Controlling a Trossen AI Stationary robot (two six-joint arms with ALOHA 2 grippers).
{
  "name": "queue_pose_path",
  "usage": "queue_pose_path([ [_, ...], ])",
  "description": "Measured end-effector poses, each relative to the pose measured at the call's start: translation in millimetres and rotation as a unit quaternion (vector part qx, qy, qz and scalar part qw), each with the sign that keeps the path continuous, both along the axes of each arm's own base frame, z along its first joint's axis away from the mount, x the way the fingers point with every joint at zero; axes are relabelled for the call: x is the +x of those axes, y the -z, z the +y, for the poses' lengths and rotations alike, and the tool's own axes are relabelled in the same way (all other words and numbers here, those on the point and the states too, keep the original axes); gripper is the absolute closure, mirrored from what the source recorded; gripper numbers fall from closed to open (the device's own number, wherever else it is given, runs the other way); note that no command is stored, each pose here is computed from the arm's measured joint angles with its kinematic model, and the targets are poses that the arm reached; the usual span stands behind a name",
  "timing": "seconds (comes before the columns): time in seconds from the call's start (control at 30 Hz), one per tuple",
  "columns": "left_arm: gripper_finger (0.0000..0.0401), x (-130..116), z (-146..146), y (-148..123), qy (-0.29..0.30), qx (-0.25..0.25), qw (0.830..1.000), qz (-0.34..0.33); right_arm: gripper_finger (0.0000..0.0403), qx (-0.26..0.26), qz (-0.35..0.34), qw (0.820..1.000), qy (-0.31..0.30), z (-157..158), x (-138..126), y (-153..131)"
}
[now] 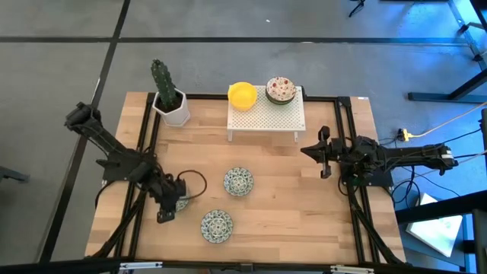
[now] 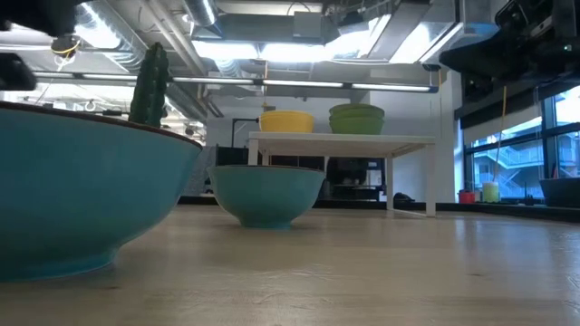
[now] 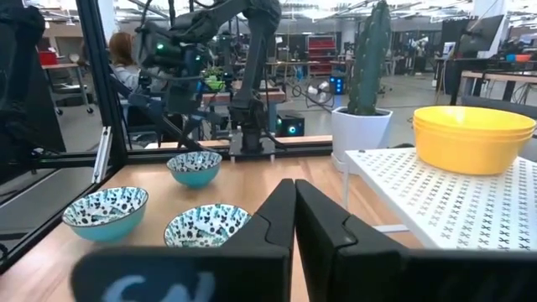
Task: Pick & Place Mini bowls
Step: Put the middle left blue bowl on the shelf
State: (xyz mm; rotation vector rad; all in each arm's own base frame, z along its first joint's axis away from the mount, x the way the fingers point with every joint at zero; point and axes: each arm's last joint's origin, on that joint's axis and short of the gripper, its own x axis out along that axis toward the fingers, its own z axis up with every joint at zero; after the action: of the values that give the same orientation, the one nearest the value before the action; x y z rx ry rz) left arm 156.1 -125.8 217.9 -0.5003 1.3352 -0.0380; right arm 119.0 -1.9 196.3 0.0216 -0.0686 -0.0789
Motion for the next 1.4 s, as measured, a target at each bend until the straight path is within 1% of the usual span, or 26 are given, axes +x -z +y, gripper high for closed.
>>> queue_pose_path([
  [0.2,0.0232,-7,-13,6,0.014,0.003,1.000,0.020,0.0389,0.016,0.001,1.000,-0.004,0,0,0],
  [0.37,0.0232,-11,-21,5,-0.003,-0.032,0.999,0.043,0.0389,0.006,0.000,1.000,-0.004,0,0,0],
  [0.5,0.0232,-14,-29,3,-0.009,-0.053,0.998,0.038,0.0389,0.005,-0.004,1.000,-0.003,0,0,-1],
  [0.63,0.0232,-16,-31,3,-0.014,-0.051,0.998,0.033,0.0389,0.003,-0.005,1.000,-0.003,0,0,-1],
  [0.77,0.0232,-17,-31,3,-0.009,-0.029,0.999,0.015,0.0389,0.000,-0.004,1.000,-0.003,0,0,-1],
  [1.0,0.0233,-21,-27,6,0.060,0.049,0.997,-0.026,0.0389,-0.005,-0.008,1.000,0.002,0,0,-2],
  [1.13,0.0232,-20,-24,6,0.089,0.068,0.993,-0.030,0.0389,0.000,-0.006,1.000,0.001,0,0,-1],
  [1.3,0.0231,-23,-24,7,0.113,0.075,0.990,-0.025,0.0389,0.001,-0.005,1.000,0.001,0,0,-1],
  [1.4,0.0232,-25,-23,11,0.118,0.085,0.989,-0.025,0.0389,0.004,-0.005,1.000,0.001,0,0,-1],
])
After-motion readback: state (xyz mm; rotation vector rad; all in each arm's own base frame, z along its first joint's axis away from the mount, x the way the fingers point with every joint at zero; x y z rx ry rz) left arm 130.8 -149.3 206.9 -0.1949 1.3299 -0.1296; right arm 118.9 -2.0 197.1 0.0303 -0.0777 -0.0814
